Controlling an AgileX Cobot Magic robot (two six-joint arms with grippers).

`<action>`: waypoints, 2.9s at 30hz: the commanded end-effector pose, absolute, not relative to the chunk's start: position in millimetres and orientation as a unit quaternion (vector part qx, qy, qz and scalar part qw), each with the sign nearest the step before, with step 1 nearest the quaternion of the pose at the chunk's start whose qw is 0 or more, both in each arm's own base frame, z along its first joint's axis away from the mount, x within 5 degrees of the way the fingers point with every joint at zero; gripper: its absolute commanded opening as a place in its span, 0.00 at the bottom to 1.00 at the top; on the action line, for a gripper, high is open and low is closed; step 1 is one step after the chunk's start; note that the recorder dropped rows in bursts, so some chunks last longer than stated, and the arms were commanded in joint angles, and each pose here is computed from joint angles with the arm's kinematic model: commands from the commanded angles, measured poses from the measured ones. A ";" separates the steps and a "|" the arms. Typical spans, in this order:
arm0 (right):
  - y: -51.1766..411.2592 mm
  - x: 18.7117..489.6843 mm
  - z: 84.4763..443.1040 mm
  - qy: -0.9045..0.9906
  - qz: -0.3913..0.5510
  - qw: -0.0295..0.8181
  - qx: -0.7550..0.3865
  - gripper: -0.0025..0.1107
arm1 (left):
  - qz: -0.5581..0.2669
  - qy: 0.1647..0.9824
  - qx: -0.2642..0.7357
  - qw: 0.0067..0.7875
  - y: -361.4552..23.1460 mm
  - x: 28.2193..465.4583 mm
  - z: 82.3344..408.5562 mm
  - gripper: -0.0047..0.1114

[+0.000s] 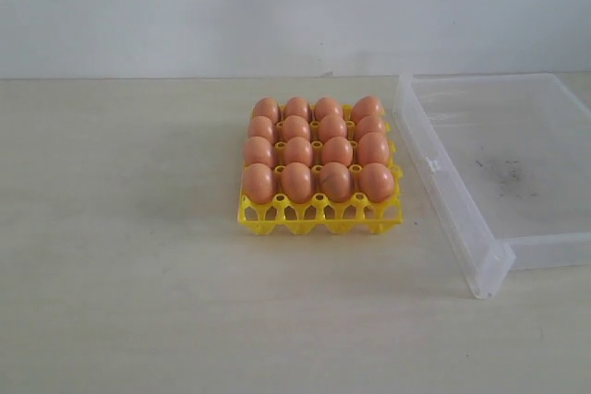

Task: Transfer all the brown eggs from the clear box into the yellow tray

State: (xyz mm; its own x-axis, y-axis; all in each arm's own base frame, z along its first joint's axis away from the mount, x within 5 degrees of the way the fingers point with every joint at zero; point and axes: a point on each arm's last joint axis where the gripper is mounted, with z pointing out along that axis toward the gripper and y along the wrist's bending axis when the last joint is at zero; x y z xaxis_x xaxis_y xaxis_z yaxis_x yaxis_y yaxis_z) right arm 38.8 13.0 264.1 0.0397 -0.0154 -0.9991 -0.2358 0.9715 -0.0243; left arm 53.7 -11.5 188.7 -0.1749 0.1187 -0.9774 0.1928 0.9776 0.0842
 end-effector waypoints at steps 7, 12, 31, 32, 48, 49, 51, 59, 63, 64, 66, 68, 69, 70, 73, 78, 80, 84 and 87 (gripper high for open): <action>15.1 56.1 221.3 0.731 0.071 0.673 -0.092 0.02 | -0.026 0.765 0.103 0.636 -11.2 53.7 188.0 0.07; 16.4 55.8 221.7 0.734 0.133 0.665 -0.034 0.02 | -0.026 0.765 0.103 0.636 -11.2 53.7 188.0 0.07; 16.2 49.2 227.0 0.707 0.146 0.691 -0.040 0.02 | -0.026 0.765 0.103 0.636 -11.2 53.7 187.9 0.07; 16.0 49.1 227.6 0.706 0.146 0.692 -0.039 0.02 | -0.026 0.765 0.103 0.636 -11.2 53.7 187.9 0.07; 13.0 55.0 207.0 0.700 0.133 0.701 -0.021 0.02 | -0.026 0.765 0.103 0.636 -11.2 53.7 187.9 0.07; 14.8 54.5 201.9 0.719 0.134 0.681 -0.030 0.02 | -0.026 0.765 0.103 0.636 -11.2 53.7 187.9 0.07; 16.4 53.9 198.3 0.733 0.143 0.664 -0.032 0.02 | -0.026 0.765 0.103 0.635 -11.3 53.7 187.7 0.07; 16.5 53.8 197.9 0.735 0.143 0.663 -0.032 0.02 | -0.026 0.765 0.103 0.635 -11.3 53.7 187.7 0.07; 16.5 53.8 197.9 0.735 0.143 0.663 -0.032 0.02 | -0.026 0.765 0.103 0.635 -11.3 53.7 187.7 0.07; 16.5 53.8 197.9 0.735 0.143 0.663 -0.032 0.02 | -0.026 0.765 0.103 0.635 -11.3 53.7 187.7 0.07; 16.5 53.8 197.9 0.735 0.143 0.663 -0.032 0.02 | -0.026 0.765 0.103 0.635 -11.3 53.7 187.7 0.07; 16.5 53.8 197.9 0.735 0.143 0.663 -0.032 0.02 | -0.026 0.765 0.103 0.635 -11.3 53.7 187.7 0.07; 16.5 53.8 197.9 0.735 0.143 0.663 -0.032 0.02 | -0.026 0.765 0.103 0.635 -11.3 53.7 187.7 0.07; 16.5 53.8 197.9 0.735 0.143 0.663 -0.032 0.02 | -0.026 0.765 0.103 0.635 -11.3 53.7 187.7 0.07; 16.5 53.8 197.9 0.735 0.143 0.663 -0.032 0.02 | -0.026 0.765 0.103 0.635 -11.3 53.7 187.7 0.07; 16.5 53.8 197.9 0.735 0.143 0.663 -0.032 0.02 | -0.026 0.765 0.103 0.635 -11.3 53.7 187.7 0.07; 16.5 53.8 197.9 0.735 0.143 0.663 -0.032 0.02 | -0.026 0.765 0.103 0.635 -11.3 53.7 187.7 0.07; 16.5 53.8 197.9 0.735 0.143 0.663 -0.032 0.02 | -0.026 0.765 0.103 0.635 -11.3 53.7 187.7 0.07; 16.5 53.8 197.9 0.735 0.143 0.663 -0.032 0.02 | -0.026 0.765 0.103 0.635 -11.3 53.7 187.7 0.07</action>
State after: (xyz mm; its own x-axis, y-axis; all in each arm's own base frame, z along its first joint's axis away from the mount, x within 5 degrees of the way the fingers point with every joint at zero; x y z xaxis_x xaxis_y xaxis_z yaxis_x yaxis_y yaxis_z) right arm 54.2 16.7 197.5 -0.1250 0.1428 -0.9818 -0.2377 0.9565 0.1694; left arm 53.7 -11.5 188.7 -0.1749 0.1187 -0.9774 0.1928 0.9776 0.0842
